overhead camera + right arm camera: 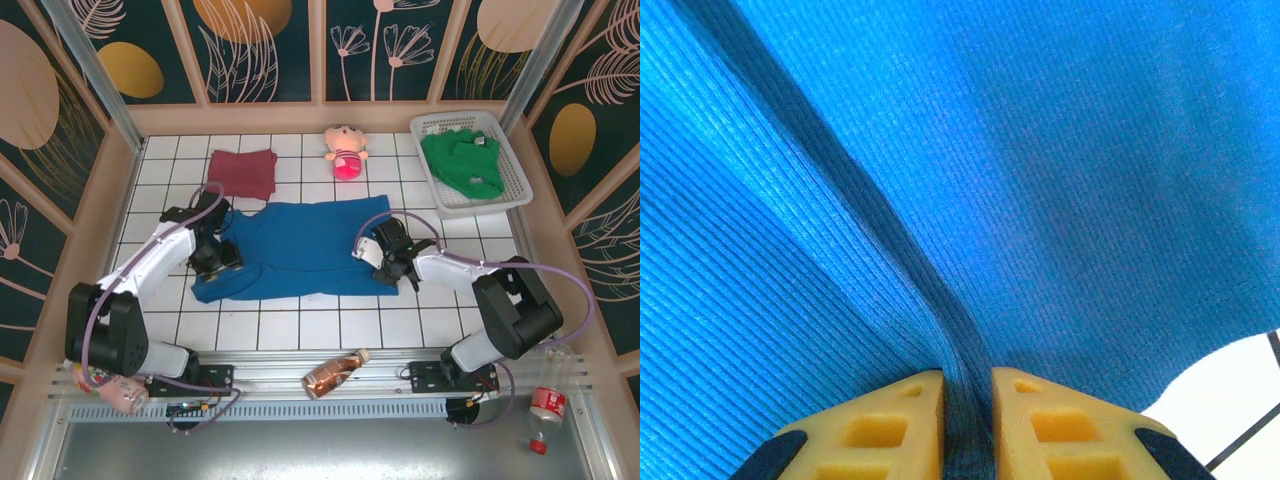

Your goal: Fold and stack the tank tops

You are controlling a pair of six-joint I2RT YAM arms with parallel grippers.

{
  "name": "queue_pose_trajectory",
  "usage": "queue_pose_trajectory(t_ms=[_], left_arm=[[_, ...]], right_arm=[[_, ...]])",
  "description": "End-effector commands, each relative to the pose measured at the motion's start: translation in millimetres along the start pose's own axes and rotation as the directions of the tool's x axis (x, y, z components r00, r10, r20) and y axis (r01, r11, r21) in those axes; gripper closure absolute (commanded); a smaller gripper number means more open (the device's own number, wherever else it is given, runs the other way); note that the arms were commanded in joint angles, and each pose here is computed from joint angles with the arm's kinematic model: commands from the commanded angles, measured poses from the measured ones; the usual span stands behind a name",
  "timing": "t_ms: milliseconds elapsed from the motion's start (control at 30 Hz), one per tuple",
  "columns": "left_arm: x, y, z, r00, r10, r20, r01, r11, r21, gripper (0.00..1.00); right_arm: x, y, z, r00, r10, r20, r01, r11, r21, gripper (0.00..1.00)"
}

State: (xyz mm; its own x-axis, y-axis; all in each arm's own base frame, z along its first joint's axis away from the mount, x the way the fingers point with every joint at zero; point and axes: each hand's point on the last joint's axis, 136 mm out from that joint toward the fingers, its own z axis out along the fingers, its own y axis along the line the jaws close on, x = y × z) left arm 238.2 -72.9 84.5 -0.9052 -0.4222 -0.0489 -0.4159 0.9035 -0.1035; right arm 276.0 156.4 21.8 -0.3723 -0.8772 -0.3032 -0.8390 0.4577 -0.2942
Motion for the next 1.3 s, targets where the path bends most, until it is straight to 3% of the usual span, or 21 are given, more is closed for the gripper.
queue_pose_trajectory(t_ms=[0, 133, 367, 600, 933, 1167, 1267], left_arm=[[24, 45, 8, 0.995, -0.097, -0.03, 0.091, 0.983, -0.159, 0.43], [26, 64, 17, 0.986, -0.163, 0.04, 0.168, 0.969, -0.184, 0.44], [29, 84, 29, 0.99, -0.133, 0.055, 0.143, 0.955, -0.261, 0.46], [-6, 97, 23, 0.989, -0.084, 0.124, 0.12, 0.938, -0.325, 0.47], [-49, 88, 37, 0.993, -0.063, 0.104, 0.09, 0.956, -0.281, 0.47], [-57, 86, 62, 0.999, -0.044, 0.007, 0.044, 0.964, -0.263, 0.47], [-63, 94, 66, 0.998, -0.064, -0.006, 0.06, 0.963, -0.263, 0.47]], right_arm=[[4, -4, 2, 1.0, 0.023, -0.012, -0.023, 0.999, 0.024, 0.8], [0, -7, -1, 1.0, 0.03, 0.001, -0.03, 0.999, 0.026, 0.79], [0, -8, -3, 0.999, 0.033, 0.01, -0.033, 0.999, 0.033, 0.79], [1, -8, -5, 0.999, 0.045, 0.006, -0.045, 0.998, 0.034, 0.79], [4, -7, -4, 0.999, 0.051, -0.003, -0.05, 0.998, 0.031, 0.78], [3, -10, -7, 0.999, 0.053, 0.004, -0.053, 0.997, 0.049, 0.78], [7, -18, -10, 0.997, 0.081, 0.001, -0.081, 0.994, 0.069, 0.71]])
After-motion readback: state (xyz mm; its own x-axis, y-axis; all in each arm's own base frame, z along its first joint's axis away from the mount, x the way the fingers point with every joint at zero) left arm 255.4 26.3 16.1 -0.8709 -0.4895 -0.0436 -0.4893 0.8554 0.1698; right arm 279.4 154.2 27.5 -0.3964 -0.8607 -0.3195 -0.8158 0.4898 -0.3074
